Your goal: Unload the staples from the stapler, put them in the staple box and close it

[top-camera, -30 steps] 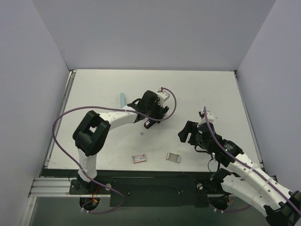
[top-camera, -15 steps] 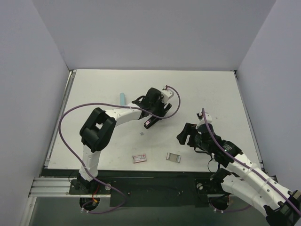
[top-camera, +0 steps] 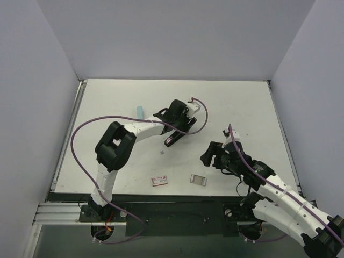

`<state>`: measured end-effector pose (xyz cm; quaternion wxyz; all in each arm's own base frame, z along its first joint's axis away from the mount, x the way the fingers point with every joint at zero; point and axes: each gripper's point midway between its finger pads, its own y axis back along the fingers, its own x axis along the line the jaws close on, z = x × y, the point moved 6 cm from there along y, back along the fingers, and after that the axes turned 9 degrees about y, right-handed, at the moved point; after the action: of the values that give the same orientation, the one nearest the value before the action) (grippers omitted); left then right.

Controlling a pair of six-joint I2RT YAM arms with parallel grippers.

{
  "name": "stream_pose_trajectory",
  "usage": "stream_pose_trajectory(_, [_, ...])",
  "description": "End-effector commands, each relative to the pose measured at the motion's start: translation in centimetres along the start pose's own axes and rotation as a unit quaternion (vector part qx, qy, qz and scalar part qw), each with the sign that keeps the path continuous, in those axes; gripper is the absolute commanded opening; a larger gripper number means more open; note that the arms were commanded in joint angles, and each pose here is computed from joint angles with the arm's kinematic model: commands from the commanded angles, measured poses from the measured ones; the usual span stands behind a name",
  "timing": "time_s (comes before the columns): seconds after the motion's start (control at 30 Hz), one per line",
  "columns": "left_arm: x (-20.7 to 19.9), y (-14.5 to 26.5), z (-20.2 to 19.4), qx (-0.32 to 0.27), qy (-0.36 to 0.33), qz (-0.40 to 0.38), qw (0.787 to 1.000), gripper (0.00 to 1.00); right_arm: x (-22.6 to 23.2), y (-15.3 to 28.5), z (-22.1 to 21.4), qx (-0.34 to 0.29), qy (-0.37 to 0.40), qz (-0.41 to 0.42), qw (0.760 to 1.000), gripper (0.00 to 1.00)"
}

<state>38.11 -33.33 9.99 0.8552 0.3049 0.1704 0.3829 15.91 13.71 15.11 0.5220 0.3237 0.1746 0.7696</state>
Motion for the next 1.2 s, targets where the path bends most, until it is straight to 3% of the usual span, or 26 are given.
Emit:
stream_pose_trajectory(0.0, [-0.3,-0.1,1.7,-0.016,-0.012,-0.002,1.0,0.7,0.3,-0.3,-0.3,0.002,0.006,0.013,1.0,0.66])
stream_pose_trajectory(0.23, [-0.2,-0.5,1.6,-0.009,-0.014,0.002,1.0,0.66,0.2,-0.4,-0.6,0.003,0.001,0.013,1.0,0.66])
stream_pose_trajectory(0.37, [-0.3,-0.5,1.8,-0.012,-0.013,-0.001,1.0,0.57,0.1,-0.4,-0.7,0.002,0.001,0.014,1.0,0.65])
stream_pose_trajectory(0.63, [-0.3,-0.1,1.9,-0.014,-0.02,0.017,1.0,0.24,0.0,-0.8,-1.1,0.008,-0.001,0.012,1.0,0.64])
stream_pose_trajectory(0.67, [-0.2,0.2,2.2,-0.02,-0.022,0.027,0.999,0.04,0.0,-0.8,-1.1,0.008,0.001,0.013,1.0,0.64])
stream_pose_trajectory(0.7, [-0.5,0.3,2.2,-0.02,-0.025,0.028,0.999,0.0,0.0,-0.7,-1.0,0.004,0.001,0.013,1.0,0.64])
stream_pose_trajectory(1.17, [-5.1,8.7,5.4,-0.079,-0.014,-0.032,0.996,0.0,0.2,1.5,1.4,-0.035,0.042,0.014,0.998,0.56])
